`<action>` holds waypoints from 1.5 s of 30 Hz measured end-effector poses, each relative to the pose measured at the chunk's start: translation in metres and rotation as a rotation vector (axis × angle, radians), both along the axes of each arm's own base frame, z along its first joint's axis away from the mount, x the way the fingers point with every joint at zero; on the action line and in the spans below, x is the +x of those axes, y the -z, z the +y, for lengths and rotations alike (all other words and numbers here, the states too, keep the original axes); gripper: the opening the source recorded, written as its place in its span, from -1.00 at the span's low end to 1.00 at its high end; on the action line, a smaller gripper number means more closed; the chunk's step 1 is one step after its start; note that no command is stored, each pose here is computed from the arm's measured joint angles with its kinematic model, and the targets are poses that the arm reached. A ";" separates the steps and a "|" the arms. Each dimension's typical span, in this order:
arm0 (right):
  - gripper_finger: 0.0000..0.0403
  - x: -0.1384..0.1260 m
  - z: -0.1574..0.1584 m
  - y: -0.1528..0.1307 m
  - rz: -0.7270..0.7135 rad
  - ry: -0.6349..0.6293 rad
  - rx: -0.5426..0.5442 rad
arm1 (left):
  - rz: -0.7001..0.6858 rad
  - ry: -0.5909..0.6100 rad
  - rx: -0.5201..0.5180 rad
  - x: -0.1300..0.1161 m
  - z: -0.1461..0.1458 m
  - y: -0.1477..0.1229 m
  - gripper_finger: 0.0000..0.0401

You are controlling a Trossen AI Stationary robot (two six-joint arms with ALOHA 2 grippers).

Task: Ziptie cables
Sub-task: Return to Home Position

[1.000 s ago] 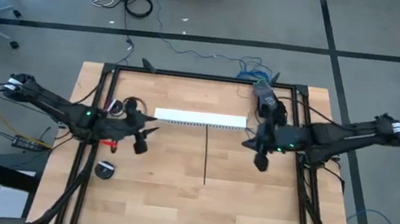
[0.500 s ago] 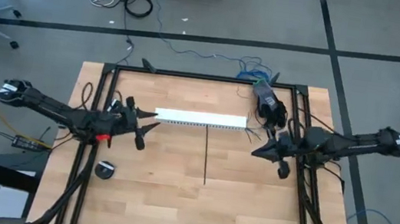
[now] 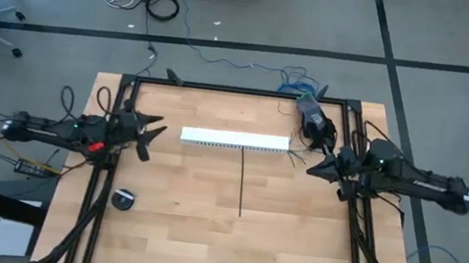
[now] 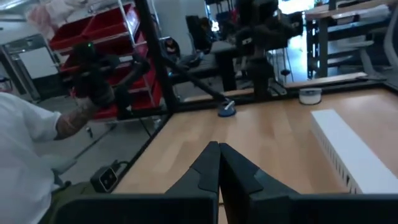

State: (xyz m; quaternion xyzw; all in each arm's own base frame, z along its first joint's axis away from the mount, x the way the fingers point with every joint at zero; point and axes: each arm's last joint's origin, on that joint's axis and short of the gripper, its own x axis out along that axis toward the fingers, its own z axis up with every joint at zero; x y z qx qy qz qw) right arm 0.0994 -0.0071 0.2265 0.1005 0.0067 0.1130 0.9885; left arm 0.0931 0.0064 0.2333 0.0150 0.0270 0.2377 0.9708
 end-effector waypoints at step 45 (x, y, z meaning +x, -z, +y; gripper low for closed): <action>-1.00 0.008 -0.009 0.057 -0.025 -0.092 -0.083 | 0.109 -0.319 -0.031 -0.008 0.007 0.057 -0.28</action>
